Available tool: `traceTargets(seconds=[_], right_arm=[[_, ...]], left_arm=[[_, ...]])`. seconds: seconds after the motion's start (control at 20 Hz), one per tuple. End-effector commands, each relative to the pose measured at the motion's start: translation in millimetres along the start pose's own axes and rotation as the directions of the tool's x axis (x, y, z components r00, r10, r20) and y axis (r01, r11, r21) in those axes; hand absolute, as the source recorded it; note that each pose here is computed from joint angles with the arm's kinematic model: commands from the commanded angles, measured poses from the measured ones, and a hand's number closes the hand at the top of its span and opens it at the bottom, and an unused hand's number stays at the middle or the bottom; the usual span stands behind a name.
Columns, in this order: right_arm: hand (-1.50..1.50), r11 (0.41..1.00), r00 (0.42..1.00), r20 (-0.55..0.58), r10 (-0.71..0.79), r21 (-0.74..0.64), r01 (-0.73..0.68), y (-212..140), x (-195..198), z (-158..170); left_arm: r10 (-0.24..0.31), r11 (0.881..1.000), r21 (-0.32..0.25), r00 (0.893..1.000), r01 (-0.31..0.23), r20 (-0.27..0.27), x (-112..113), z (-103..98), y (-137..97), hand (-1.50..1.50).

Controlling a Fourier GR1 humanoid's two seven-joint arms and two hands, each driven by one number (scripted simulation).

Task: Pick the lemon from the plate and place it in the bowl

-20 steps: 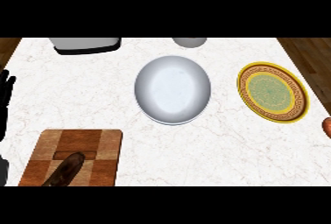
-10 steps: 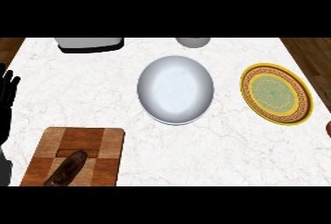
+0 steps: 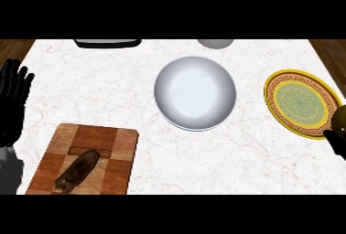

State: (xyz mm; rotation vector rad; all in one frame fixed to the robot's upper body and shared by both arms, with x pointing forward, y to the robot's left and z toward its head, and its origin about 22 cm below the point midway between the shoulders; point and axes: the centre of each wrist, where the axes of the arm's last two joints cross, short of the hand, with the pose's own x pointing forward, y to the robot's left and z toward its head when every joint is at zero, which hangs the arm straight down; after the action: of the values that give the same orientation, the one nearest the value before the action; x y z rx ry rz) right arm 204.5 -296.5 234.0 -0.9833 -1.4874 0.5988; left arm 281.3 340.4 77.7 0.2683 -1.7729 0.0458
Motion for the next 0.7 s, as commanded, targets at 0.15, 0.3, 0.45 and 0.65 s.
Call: traceTargets(seconds=[0.15, 0.3, 0.45, 0.65], right_arm=[[1.5, 0.995, 0.998, -0.057, 0.033, 0.098, -0.027, 20, 87, 3], [1.5, 0.993, 0.998, -0.062, 0.021, 0.117, -0.014, 36, 118, -24], [1.5, 0.983, 0.997, -0.071, 0.013, 0.181, 0.0, 66, 131, -38], [1.5, 0.978, 0.994, -0.107, 0.029, 0.211, -0.006, 109, 146, -60]], left_arm=[[0.011, 0.999, -0.044, 1.0, -0.01, 0.015, -1, -6, -16, 0.0], [0.005, 0.999, -0.046, 1.0, -0.004, 0.014, 4, -13, -21, 0.0], [0.027, 0.999, -0.034, 0.999, -0.026, 0.019, 12, -21, -35, 0.0], [0.017, 0.999, -0.048, 1.0, -0.016, 0.01, -1, -13, -30, 0.0]])
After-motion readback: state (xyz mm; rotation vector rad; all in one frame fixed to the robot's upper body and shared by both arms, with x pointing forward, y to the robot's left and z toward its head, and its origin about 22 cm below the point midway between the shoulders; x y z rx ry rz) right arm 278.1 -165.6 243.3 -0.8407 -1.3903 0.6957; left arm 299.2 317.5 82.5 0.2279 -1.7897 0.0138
